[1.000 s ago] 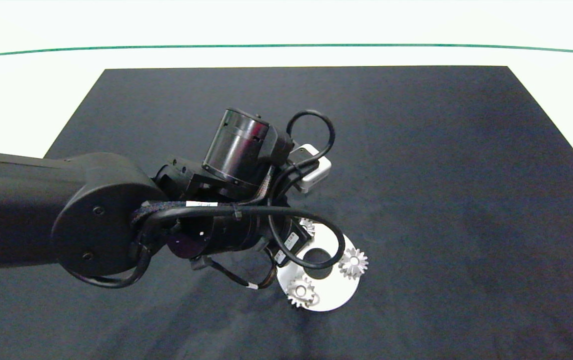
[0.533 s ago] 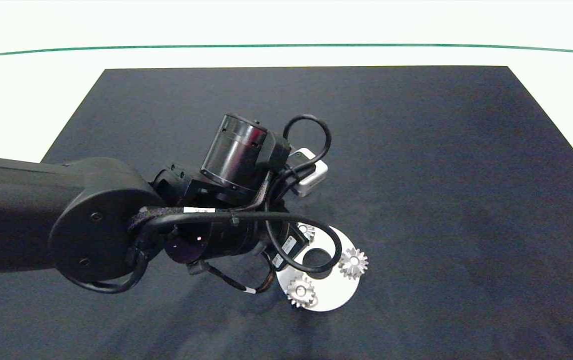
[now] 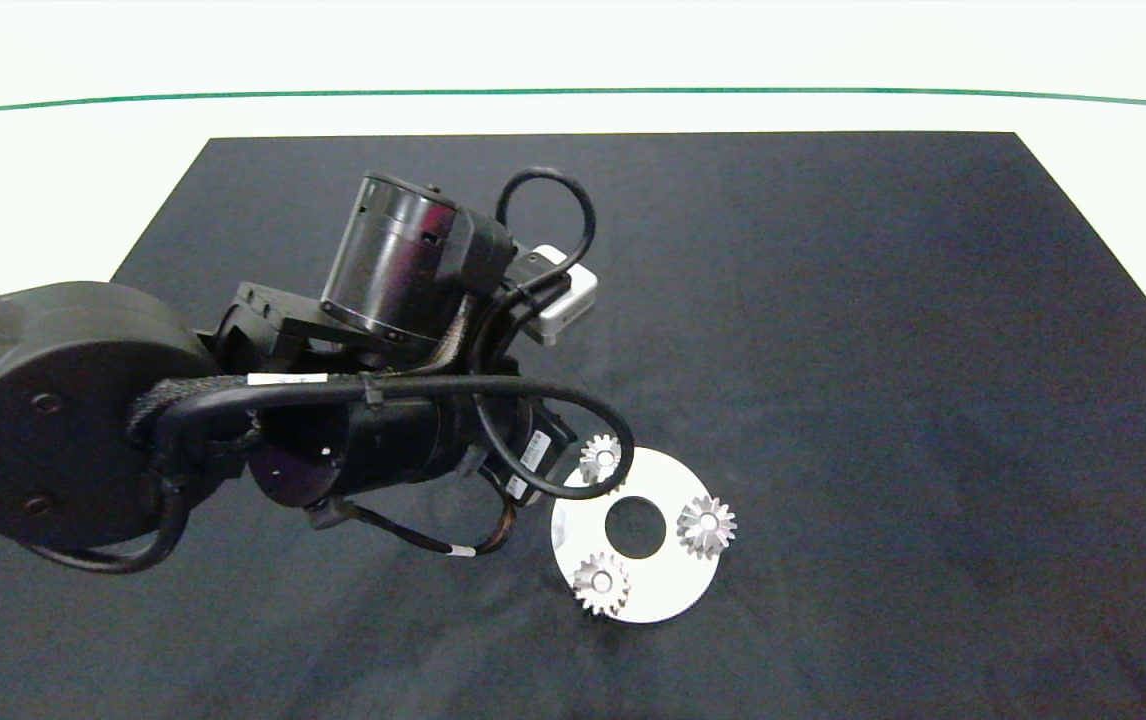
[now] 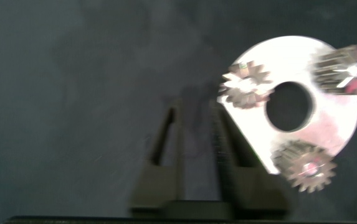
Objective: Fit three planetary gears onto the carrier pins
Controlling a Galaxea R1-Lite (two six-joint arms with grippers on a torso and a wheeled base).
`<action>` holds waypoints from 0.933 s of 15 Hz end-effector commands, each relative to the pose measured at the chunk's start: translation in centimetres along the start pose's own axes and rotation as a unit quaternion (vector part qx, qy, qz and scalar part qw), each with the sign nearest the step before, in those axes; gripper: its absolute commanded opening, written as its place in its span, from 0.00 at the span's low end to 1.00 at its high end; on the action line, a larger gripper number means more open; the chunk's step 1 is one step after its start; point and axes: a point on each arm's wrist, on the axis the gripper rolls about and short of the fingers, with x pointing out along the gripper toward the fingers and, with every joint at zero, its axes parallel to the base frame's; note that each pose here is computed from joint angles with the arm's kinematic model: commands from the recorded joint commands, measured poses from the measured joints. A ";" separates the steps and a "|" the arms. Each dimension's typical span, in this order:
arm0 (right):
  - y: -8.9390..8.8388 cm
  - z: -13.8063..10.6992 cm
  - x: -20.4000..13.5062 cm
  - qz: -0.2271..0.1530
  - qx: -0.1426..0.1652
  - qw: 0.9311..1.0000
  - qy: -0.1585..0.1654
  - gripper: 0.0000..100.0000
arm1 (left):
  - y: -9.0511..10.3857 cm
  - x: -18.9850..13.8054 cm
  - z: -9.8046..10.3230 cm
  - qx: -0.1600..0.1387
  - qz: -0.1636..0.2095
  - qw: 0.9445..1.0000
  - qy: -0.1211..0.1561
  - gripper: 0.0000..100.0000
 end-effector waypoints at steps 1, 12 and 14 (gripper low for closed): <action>0.0 0.0 0.0 0.001 -0.001 1.000 0.002 1.00 | 0.8 -1.0 -0.8 -0.005 0.010 1.000 0.004 1.00; -0.6 0.3 0.2 -0.113 0.037 0.993 0.004 1.00 | 6.9 -11.2 -5.9 -0.115 0.200 0.973 -0.020 1.00; -0.8 0.1 -0.6 -0.133 0.046 0.990 -0.008 1.00 | 6.5 -13.0 -7.6 -0.120 0.237 0.964 -0.015 1.00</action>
